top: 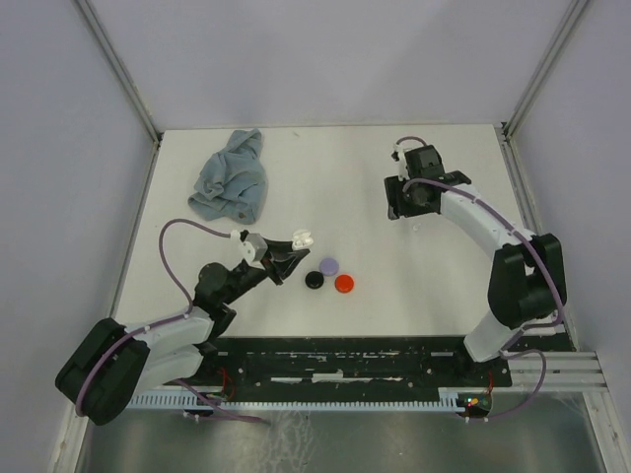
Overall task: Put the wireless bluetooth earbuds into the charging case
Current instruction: Pick up the earbud from the center of the board.
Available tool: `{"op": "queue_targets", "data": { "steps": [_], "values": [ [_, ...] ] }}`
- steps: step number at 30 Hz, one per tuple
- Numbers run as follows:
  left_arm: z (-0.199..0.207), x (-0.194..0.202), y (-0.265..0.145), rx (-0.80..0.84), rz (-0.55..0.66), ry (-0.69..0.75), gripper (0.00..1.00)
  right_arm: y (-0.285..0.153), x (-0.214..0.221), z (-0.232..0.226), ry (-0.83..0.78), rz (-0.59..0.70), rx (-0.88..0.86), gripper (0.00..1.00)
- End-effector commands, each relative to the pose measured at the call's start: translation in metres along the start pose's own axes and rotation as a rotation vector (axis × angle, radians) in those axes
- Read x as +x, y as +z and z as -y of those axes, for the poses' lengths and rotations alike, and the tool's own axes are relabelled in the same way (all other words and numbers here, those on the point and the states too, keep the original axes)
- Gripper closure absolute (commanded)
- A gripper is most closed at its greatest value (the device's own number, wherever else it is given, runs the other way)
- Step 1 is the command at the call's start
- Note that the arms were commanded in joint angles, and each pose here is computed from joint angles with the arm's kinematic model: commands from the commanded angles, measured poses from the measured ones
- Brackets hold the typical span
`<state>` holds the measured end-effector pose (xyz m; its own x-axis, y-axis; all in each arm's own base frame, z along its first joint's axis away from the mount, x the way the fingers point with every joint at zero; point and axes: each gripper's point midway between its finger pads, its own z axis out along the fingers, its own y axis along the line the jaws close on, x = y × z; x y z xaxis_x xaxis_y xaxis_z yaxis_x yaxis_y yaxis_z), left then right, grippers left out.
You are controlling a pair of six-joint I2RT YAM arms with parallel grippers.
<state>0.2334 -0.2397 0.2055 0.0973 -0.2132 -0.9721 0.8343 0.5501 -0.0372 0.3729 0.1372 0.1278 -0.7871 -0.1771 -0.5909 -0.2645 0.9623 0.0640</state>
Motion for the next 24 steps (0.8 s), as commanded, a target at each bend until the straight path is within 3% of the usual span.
{"op": "queue_targets", "data": {
  "steps": [1, 12, 24],
  "values": [
    [-0.009, 0.004, 0.0, -0.029, -0.021, 0.07, 0.97, 0.029, -0.014, 0.028, 0.07, 0.019, -0.006, 0.36],
    [-0.009, 0.004, 0.0, -0.024, -0.03, 0.088, 0.97, 0.087, 0.004, 0.078, 0.161, -0.091, -0.007, 0.36],
    [-0.007, 0.003, 0.0, -0.014, -0.03, 0.084, 0.97, 0.098, 0.039, 0.074, 0.19, -0.189, -0.062, 0.38]
  ]
}}
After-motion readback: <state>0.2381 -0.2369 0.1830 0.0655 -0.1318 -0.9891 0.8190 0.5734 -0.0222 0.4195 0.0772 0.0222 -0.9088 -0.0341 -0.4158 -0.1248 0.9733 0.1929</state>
